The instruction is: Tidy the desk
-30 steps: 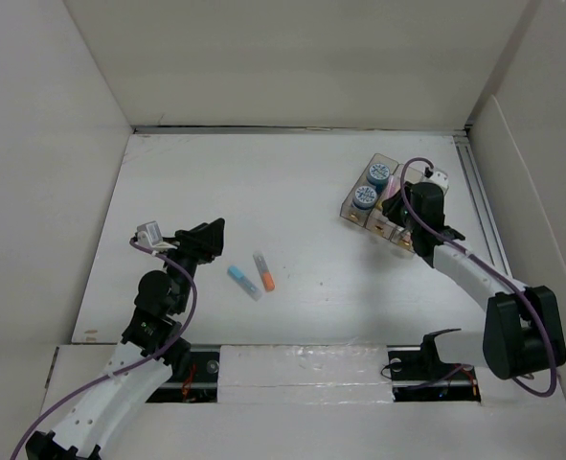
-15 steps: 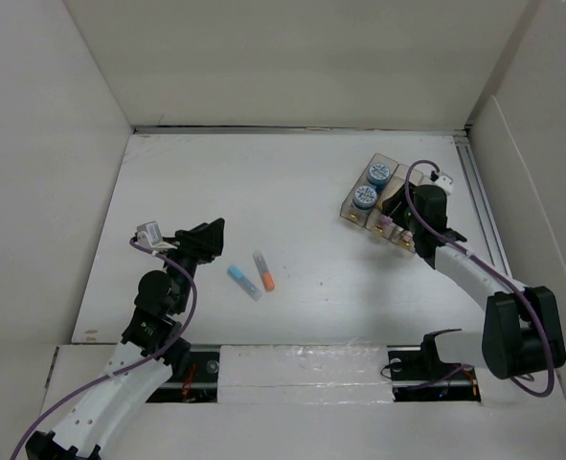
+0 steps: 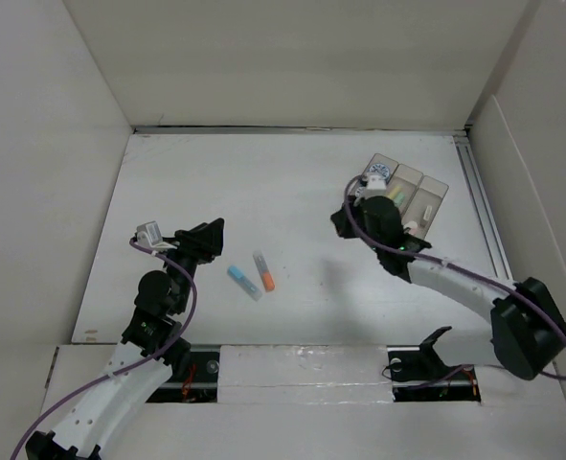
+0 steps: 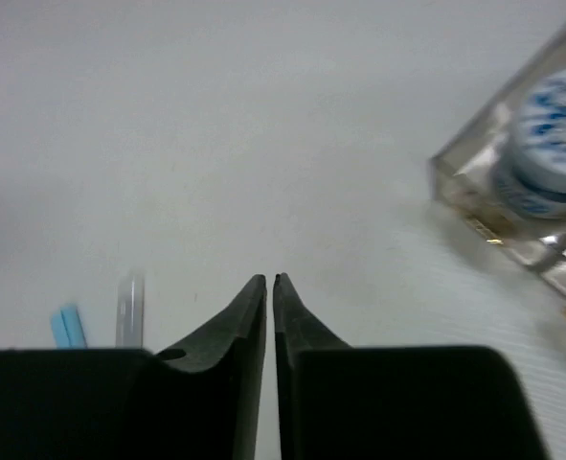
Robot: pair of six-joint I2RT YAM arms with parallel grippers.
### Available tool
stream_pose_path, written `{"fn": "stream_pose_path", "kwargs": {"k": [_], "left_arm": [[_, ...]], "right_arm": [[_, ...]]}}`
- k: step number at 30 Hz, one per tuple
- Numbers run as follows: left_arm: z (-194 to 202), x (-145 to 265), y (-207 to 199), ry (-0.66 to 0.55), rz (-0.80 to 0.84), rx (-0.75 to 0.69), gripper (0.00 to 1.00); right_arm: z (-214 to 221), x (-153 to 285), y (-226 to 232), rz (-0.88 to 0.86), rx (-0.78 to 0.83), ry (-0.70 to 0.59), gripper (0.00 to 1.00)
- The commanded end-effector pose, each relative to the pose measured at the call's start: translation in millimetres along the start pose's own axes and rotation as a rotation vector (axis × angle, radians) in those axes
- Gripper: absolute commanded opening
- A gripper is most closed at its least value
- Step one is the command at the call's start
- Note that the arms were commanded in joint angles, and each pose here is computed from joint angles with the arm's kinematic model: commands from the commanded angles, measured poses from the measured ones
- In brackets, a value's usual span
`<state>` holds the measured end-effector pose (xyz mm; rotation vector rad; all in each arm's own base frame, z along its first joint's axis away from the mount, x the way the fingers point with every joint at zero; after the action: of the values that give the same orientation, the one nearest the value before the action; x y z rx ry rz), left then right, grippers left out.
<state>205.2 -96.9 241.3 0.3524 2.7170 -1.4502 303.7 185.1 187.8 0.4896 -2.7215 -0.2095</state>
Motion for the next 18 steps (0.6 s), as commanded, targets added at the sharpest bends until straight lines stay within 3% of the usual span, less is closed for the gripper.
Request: {"fn": "stream_pose_path", "kwargs": {"k": [1,4,7,13,18], "left_arm": [[-15,-1,-20,-0.05,0.059,0.012,0.56],[-16,-1,-18,-0.059,0.05,0.011,0.55],[-17,-1,-19,-0.06,0.052,0.013,0.55],[-20,1,-17,-0.081,0.04,0.018,0.55],[-25,6,-16,-0.111,0.044,0.029,0.55]], "right_arm": [[21,-13,57,-0.14,0.153,0.07,0.17],[54,-15,105,-0.194,0.207,0.16,0.44],[78,-16,143,-0.258,0.247,0.201,0.56],[97,-20,186,-0.305,0.29,0.231,0.59],[122,-31,191,-0.274,0.342,0.298,0.58]]}}
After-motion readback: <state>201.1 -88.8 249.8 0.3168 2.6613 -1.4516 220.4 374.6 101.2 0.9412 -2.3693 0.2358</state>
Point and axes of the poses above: each gripper's point midway between its finger pads, its own x axis back along the fingers, its own y axis along the line the jaws close on, z = x × y, the point moved 5 cm from there along x, back along the fingers, and after that the axes turned 12 degrees about x, right-handed, at the moved point
